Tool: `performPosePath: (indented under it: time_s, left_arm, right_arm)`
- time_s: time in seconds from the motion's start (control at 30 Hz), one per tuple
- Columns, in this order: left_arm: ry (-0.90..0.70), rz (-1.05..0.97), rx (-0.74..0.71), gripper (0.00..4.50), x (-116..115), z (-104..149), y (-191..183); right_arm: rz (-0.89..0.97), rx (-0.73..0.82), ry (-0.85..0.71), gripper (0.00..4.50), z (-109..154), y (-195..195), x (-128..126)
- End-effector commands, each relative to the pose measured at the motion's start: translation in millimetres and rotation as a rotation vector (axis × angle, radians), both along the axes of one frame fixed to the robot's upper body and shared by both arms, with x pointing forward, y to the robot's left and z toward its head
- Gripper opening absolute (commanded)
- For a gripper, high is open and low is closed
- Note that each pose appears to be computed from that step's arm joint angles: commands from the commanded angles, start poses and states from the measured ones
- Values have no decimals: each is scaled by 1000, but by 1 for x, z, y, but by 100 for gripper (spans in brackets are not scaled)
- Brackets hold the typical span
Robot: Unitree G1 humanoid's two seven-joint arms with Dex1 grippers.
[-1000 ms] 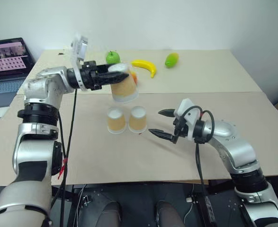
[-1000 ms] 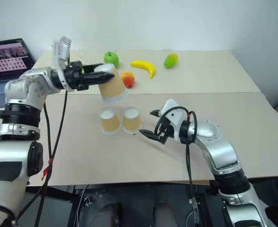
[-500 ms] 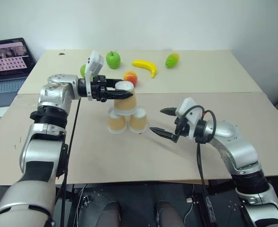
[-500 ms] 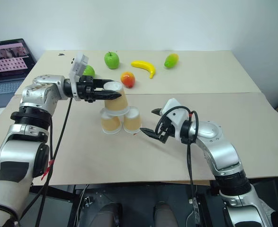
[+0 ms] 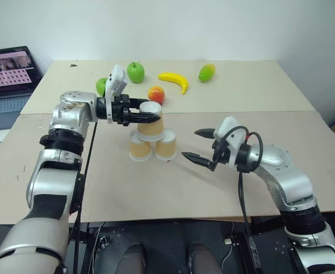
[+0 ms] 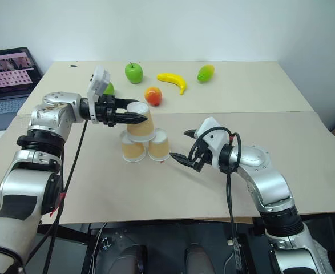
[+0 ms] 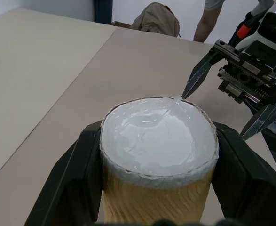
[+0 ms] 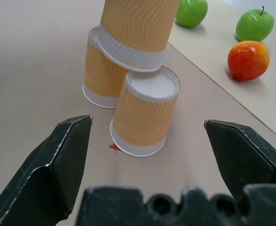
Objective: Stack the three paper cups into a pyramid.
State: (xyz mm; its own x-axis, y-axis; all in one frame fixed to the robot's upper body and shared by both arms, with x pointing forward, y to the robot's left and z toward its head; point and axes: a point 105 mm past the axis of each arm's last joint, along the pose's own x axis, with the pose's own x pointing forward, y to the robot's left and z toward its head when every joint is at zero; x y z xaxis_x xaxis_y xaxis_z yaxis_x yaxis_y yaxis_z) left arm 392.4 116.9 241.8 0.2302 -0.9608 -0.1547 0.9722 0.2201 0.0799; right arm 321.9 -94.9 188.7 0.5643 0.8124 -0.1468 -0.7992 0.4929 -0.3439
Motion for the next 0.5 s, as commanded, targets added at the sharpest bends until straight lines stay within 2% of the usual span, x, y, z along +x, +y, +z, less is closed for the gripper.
performPosePath:
  time_s: [0.03,0.1,0.3,0.5]
  left_arm:
    - [-50,13,-9,377,2,12,1]
    - [-52,18,-15,443,2,14,2]
    - [-65,23,-34,443,3,19,3]
    - [-81,14,-86,443,-1,37,5]
  right_arm:
    - [19,30,-47,450,15,0,-7]
    - [20,31,-47,450,15,0,-7]
    - [27,37,-41,450,15,1,-7]
    - [33,39,-37,450,14,3,-6]
